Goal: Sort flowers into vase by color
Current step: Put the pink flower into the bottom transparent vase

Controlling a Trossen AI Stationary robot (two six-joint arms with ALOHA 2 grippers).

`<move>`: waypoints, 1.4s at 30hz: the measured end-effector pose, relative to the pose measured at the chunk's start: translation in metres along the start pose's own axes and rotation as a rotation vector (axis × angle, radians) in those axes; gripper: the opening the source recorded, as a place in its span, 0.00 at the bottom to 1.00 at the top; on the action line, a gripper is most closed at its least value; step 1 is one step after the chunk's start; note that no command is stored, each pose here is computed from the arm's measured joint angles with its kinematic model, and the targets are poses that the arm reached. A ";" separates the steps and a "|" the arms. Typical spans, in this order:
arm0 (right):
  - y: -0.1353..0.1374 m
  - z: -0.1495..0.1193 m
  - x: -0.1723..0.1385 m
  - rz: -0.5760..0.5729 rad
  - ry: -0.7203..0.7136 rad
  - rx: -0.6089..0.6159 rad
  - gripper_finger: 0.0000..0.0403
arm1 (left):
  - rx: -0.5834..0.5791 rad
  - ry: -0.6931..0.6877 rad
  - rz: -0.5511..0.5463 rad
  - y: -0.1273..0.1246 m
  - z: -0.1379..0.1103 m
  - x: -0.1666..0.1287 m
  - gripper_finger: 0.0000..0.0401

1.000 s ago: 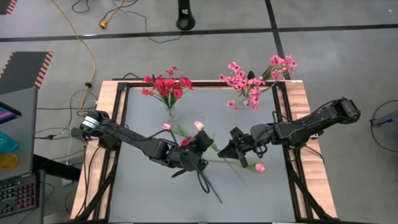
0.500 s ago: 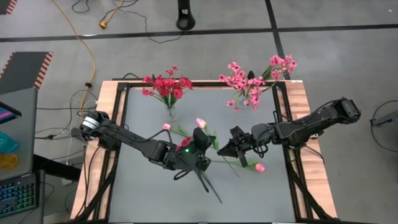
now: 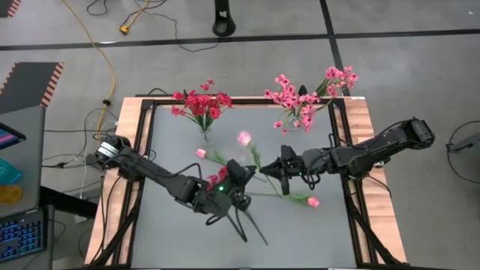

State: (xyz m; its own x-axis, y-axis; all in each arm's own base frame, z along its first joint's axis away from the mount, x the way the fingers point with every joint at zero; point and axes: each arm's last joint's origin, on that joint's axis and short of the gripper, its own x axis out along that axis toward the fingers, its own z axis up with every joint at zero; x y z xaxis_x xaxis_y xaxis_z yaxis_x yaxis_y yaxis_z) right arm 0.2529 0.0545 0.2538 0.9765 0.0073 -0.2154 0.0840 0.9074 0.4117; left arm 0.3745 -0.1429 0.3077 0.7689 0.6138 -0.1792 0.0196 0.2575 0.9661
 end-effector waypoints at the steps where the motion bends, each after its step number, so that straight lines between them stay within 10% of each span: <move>1: -0.001 0.000 0.000 -0.006 -0.001 0.000 0.07 | 0.011 -0.001 -0.001 0.000 0.000 0.000 0.32; 8: -0.007 0.003 0.001 -0.041 -0.016 0.003 0.08 | -0.041 0.043 0.024 0.001 -0.002 0.000 0.32; 17: -0.010 0.008 0.002 -0.069 -0.063 -0.101 0.08 | -0.432 0.052 0.010 0.008 -0.009 -0.013 0.32; 26: -0.006 0.015 0.001 -0.048 -0.128 -0.246 0.08 | -0.797 -0.018 -0.315 0.011 -0.027 -0.014 0.32; 42: 0.002 0.033 -0.003 -0.039 -0.329 -0.568 0.08 | -0.953 -0.097 -0.349 0.030 -0.039 0.014 0.32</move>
State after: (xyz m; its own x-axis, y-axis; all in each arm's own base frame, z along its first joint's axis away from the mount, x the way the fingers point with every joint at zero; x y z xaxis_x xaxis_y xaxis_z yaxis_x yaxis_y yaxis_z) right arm 0.2568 0.0423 0.2846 0.9922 -0.0766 0.0983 0.0902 0.9857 -0.1420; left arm 0.3608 -0.0976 0.3273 0.8670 0.3383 -0.3658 -0.2316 0.9237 0.3052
